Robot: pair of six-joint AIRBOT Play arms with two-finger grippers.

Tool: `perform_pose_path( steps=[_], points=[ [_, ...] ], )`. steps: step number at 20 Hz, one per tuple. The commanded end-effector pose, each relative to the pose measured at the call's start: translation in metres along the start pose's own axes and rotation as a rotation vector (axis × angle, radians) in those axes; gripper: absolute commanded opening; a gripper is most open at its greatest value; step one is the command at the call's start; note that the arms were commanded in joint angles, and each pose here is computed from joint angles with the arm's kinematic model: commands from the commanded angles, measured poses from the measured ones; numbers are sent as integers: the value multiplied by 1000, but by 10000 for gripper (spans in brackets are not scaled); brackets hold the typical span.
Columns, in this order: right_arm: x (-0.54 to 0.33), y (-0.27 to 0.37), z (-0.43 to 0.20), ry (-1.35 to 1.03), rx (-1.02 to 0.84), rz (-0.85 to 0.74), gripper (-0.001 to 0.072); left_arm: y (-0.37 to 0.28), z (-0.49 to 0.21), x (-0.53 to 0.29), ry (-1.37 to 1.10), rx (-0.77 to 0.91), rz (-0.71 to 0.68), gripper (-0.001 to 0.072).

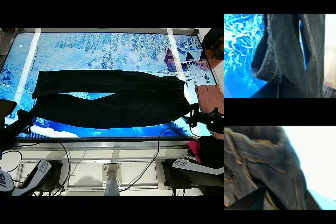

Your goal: Fold the clothes and pants, and hang the long-sleeved shirts on hangers.

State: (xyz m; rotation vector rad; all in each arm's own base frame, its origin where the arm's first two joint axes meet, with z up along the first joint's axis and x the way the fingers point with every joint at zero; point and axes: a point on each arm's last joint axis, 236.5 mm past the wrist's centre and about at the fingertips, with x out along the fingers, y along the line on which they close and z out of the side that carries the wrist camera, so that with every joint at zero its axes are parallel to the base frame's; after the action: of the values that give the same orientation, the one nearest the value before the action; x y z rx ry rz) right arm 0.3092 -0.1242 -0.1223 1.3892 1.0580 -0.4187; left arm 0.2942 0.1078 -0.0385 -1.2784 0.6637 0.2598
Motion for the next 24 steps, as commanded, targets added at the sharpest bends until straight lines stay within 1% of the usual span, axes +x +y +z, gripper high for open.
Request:
perform_pose_path(
  steps=[1,2,4,6,8,10,11,12,14,16,19,22,24],
  points=[
    [17,-1,12,-53,-12,-23,259,-2,1,0,-4,3,-4,10],
    [15,4,10,-47,-13,-10,27,-3,3,-1,-12,0,-10,9],
    [0,18,7,-56,-83,21,19,-25,13,-3,-55,73,-92,8],
    [-39,41,1,-86,-148,79,19,-60,22,-16,-80,130,-176,7],
    [-85,56,-9,-137,-218,122,19,-90,31,-36,-118,245,-190,7],
    [-132,71,-31,-186,-287,169,20,-124,39,-60,-187,319,-219,7],
    [-148,72,-41,-211,-322,161,20,-137,41,-71,-219,361,-231,7],
    [-161,68,-44,-265,-316,118,20,-149,41,-81,-245,384,-243,7],
    [-172,63,-55,-311,-311,56,21,-165,40,-95,-275,393,-260,7],
    [-177,60,-69,-290,-319,38,21,-172,40,-103,-306,415,-265,7],
    [-188,76,-66,-329,-262,86,21,-173,44,-106,-335,418,-261,7],
    [-184,100,-64,-323,-298,135,21,-171,59,-95,-371,392,-239,7],
    [-176,123,-54,-328,-279,194,20,-178,65,-75,-363,391,-231,7]
  ],
)
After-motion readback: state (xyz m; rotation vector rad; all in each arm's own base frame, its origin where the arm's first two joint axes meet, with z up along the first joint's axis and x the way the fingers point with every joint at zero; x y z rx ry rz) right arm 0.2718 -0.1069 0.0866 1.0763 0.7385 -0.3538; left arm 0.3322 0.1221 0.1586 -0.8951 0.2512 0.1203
